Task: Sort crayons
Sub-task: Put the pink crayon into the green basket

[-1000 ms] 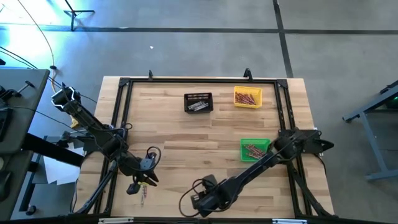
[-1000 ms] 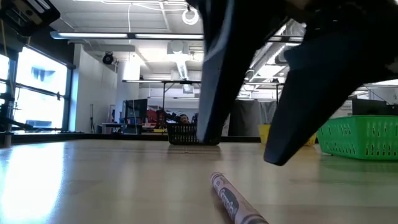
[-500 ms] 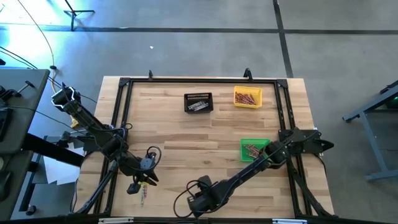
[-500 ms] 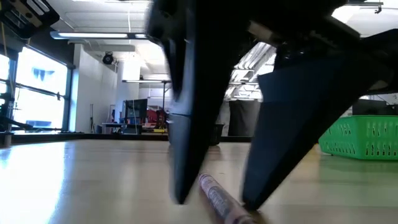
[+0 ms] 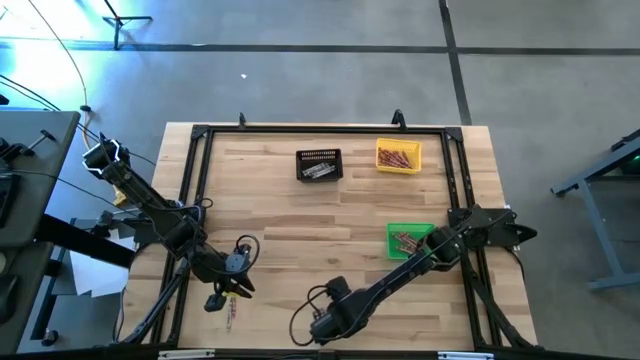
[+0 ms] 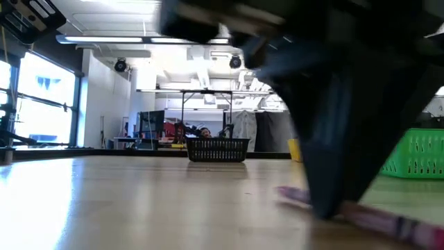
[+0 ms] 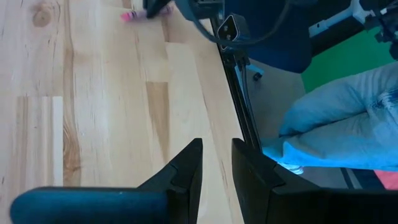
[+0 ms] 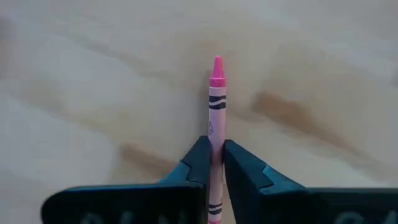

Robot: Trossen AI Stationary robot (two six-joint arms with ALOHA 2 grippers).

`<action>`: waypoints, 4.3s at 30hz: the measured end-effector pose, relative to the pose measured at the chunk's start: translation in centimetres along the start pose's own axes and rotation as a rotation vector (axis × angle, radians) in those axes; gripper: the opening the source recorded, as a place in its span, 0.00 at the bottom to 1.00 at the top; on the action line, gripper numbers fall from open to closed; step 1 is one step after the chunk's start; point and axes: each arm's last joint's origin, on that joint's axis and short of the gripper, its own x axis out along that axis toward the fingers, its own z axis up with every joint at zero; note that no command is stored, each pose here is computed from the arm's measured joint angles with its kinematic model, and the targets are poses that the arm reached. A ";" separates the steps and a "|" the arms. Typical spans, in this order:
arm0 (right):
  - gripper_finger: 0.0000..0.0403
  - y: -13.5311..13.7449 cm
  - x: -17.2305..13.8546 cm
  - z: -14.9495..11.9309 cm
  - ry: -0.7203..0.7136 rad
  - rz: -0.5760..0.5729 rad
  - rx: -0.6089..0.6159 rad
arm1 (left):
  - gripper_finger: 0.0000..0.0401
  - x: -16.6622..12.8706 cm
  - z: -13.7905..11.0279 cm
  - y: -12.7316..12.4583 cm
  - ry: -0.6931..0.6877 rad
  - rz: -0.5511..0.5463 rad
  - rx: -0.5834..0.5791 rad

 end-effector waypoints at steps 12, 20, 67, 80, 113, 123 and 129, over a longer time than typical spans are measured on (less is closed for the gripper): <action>0.02 -0.8 -0.7 0.2 0.007 -0.059 -0.067 | 0.18 0.0 0.0 0.0 -0.003 0.004 0.009; 0.01 -1.6 -6.2 0.9 -0.137 0.096 -0.084 | 0.18 0.0 0.0 0.0 -0.003 0.004 0.005; 0.26 -28.6 -5.2 6.9 -0.219 0.142 -0.118 | 0.18 -0.7 5.1 7.4 -0.330 0.328 -0.284; 0.32 -29.3 -7.7 7.8 -0.228 0.016 -0.331 | 0.18 -0.3 1.6 6.8 0.081 0.200 -0.908; 0.32 -27.8 -7.7 10.1 -0.238 0.180 -0.226 | 0.18 6.3 -6.6 -1.1 0.227 0.703 -1.261; 0.32 -27.7 -7.7 10.1 -0.239 0.188 -0.227 | 0.18 7.6 -7.5 -0.7 0.247 0.757 -1.271; 0.32 -27.6 -7.7 10.1 -0.239 0.191 -0.227 | 0.18 8.6 -8.2 -0.3 0.287 0.830 -1.267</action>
